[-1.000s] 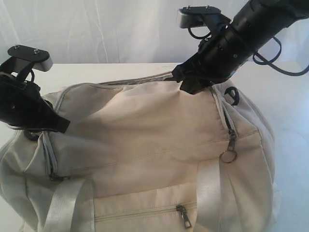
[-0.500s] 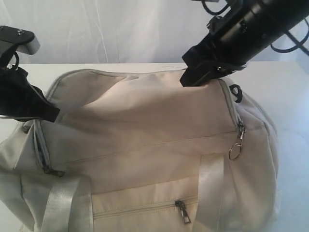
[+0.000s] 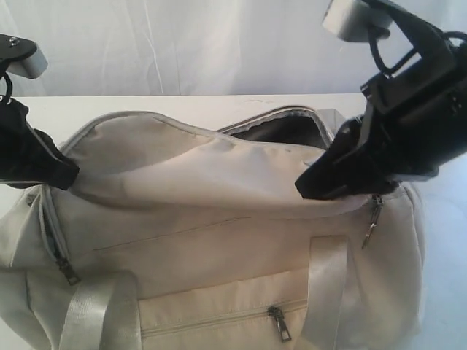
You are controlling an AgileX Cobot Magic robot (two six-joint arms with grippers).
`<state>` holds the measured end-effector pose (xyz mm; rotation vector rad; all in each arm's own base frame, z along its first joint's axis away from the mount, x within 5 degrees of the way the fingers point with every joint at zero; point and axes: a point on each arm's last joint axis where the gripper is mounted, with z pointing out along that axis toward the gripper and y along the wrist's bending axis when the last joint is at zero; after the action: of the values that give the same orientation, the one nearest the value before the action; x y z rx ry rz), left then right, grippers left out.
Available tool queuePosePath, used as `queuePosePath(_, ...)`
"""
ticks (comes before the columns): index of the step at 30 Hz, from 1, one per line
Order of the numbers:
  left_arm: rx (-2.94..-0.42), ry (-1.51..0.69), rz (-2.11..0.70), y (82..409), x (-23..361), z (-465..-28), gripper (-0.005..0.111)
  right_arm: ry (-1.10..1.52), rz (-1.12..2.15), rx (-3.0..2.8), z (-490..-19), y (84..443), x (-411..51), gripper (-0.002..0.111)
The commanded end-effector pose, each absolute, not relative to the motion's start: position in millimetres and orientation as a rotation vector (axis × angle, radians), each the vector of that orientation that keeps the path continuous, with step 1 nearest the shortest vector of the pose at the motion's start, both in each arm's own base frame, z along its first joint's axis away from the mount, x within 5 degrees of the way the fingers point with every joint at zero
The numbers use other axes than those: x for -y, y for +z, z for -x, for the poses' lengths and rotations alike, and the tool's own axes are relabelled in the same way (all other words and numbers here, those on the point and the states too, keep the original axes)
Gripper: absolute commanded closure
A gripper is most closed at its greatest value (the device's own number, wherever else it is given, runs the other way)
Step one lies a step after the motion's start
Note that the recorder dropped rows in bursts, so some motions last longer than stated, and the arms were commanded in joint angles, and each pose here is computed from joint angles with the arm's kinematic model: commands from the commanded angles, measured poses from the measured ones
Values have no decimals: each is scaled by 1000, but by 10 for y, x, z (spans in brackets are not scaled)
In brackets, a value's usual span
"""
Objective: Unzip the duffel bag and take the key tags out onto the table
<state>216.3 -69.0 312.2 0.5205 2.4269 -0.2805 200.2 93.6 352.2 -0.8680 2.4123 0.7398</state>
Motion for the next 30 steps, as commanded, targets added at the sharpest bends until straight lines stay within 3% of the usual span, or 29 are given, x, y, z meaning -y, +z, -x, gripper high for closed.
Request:
queuePosePath(1, -2438, -295, -543, 3171, 684, -2090, 78, 769, 901, -2418, -1754, 3435, -898, 108)
queuePosePath(6, -2387, -305, -538, 3288, 665, -1976, 45, 770, 913, -2424, -1599, 3340, -866, 108)
queuePosePath(9, -2337, -307, -528, 3378, 649, -1898, 39, 778, 911, -2444, -1535, 3261, -853, 108)
queuePosePath(23, -2369, -453, -548, 3175, 809, -2164, 55, 854, 889, -2649, -1279, 2654, -797, 108)
queuePosePath(28, -2445, -484, -579, 2989, 865, -2292, 72, 879, 880, -2716, -1196, 2479, -778, 108)
queuePosePath(30, -2418, -581, -715, 2966, 949, -2269, 86, 888, 876, -2743, -1159, 2409, -769, 108)
